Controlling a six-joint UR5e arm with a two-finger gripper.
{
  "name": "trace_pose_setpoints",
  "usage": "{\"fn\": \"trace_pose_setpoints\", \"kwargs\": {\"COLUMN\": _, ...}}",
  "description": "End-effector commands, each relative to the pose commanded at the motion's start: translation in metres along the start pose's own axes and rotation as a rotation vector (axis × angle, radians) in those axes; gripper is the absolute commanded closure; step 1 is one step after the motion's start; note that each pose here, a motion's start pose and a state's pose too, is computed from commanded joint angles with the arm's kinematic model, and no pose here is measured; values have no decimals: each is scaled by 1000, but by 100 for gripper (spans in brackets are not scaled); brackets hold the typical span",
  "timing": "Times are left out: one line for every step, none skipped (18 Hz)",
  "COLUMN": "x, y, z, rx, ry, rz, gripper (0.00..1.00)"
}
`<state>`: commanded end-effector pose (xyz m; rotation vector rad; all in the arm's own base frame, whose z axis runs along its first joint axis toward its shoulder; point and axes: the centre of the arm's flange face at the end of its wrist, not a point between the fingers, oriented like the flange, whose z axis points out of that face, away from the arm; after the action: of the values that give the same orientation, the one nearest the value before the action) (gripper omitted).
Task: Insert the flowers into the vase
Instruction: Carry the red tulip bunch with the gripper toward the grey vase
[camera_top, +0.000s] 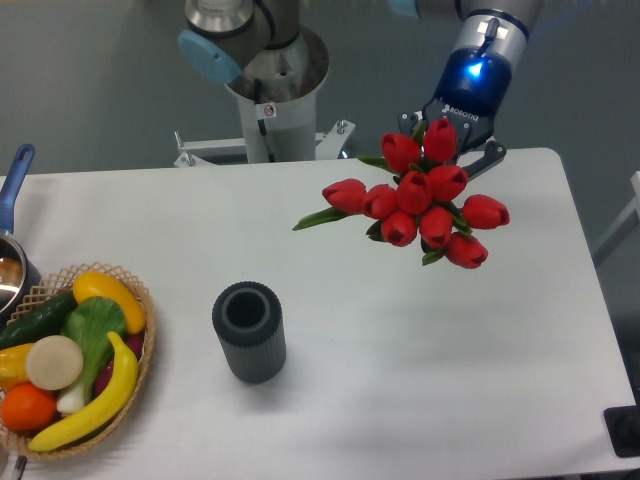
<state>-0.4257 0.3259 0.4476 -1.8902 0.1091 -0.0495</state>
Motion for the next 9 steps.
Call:
{"fn": "trace_pose_setpoints", "kwargs": {"x": 5, "y": -5, "z": 7, "rx": 24, "ry": 23, "rz": 10, "gripper": 85}}
{"fn": "trace_pose_setpoints", "kwargs": {"x": 9, "y": -9, "z": 13, "rx": 50, "ry": 45, "rz": 15, "gripper": 85}}
{"fn": "trace_pose_setpoints", "kwargs": {"x": 11, "y": -10, "z": 20, "rx": 77, "ry": 69, "rz": 14, "gripper": 85}}
{"fn": "trace_pose_setpoints", "kwargs": {"x": 13, "y": -12, "z": 24, "rx": 104, "ry": 87, "rz": 17, "gripper": 85}}
{"fn": "trace_pose_setpoints", "kwargs": {"x": 14, "y": -10, "z": 31, "rx": 129, "ry": 110, "rz": 27, "gripper": 85}}
{"fn": "trace_pose_setpoints", "kwargs": {"x": 18, "y": -10, "z": 40, "rx": 150, "ry": 135, "rz": 54, "gripper": 85}}
{"fn": "trace_pose_setpoints", "kwargs": {"x": 23, "y": -10, "z": 50, "rx": 172, "ry": 161, "rz": 74, "gripper": 85}}
{"fn": "trace_pose_setpoints", "kwargs": {"x": 26, "y": -8, "z": 62, "rx": 190, "ry": 189, "rz": 86, "gripper": 85}}
{"fn": "trace_pose_setpoints", "kwargs": {"x": 30, "y": -7, "z": 72, "rx": 207, "ry": 211, "rz": 104, "gripper": 85}}
